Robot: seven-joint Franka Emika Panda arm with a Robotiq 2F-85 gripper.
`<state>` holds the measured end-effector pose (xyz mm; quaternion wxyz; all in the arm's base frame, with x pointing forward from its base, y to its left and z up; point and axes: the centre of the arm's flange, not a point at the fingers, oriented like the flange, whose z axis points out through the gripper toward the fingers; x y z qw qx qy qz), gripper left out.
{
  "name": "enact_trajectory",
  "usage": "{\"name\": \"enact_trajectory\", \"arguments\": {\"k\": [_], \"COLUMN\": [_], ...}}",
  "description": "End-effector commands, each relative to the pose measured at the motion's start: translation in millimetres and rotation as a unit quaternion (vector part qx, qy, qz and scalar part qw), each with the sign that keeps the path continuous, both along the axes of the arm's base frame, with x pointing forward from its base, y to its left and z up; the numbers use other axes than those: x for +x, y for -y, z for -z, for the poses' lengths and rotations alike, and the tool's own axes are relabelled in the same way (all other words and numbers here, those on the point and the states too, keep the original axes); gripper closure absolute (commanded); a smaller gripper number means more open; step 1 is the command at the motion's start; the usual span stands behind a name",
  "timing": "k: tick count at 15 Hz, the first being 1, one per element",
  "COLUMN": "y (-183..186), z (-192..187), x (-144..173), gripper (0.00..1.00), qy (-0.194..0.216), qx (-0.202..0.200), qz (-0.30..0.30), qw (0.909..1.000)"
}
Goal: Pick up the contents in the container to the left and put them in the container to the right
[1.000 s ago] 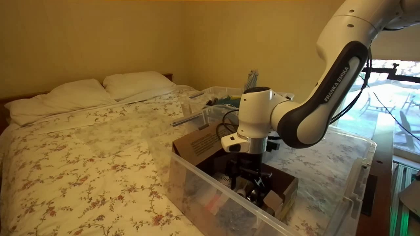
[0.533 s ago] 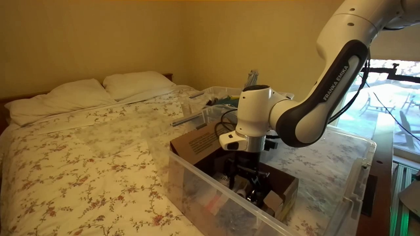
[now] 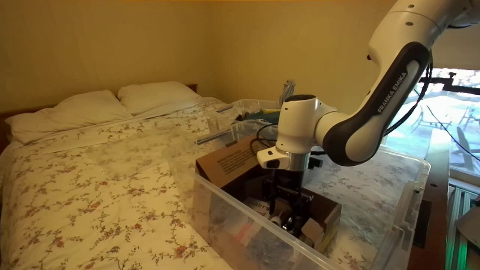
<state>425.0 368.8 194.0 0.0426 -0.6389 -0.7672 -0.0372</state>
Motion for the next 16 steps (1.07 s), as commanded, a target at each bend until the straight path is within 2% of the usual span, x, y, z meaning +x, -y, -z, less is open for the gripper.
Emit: {"name": "enact_trajectory", "arguments": {"k": [1, 4, 6, 8, 10, 11, 13, 14, 15, 16], "y": [-5, -11, -14, -18, -23, -25, -29, -31, -33, -34], "z": [6, 6, 9, 12, 14, 16, 20, 22, 23, 23], "x": [0, 1, 2, 4, 6, 6, 7, 7, 6, 5], "gripper": [0.31, 0.36, 0.52, 0.59, 0.54, 0.42, 0.29, 0.26, 0.40, 0.60], "qy": [-0.002, -0.002, -0.005, -0.006, -0.008, -0.011, -0.016, -0.018, -0.020, -0.022], "qx": [-0.004, -0.004, -0.003, -0.002, -0.003, -0.005, -0.008, -0.011, -0.015, -0.020], "qz": [-0.010, -0.018, -0.021, -0.020, -0.022, -0.023, -0.028, -0.030, -0.032, -0.033], "qw": [0.9999, 0.9998, 0.9998, 0.9998, 0.9997, 0.9997, 0.9995, 0.9993, 0.9992, 0.9990]}}
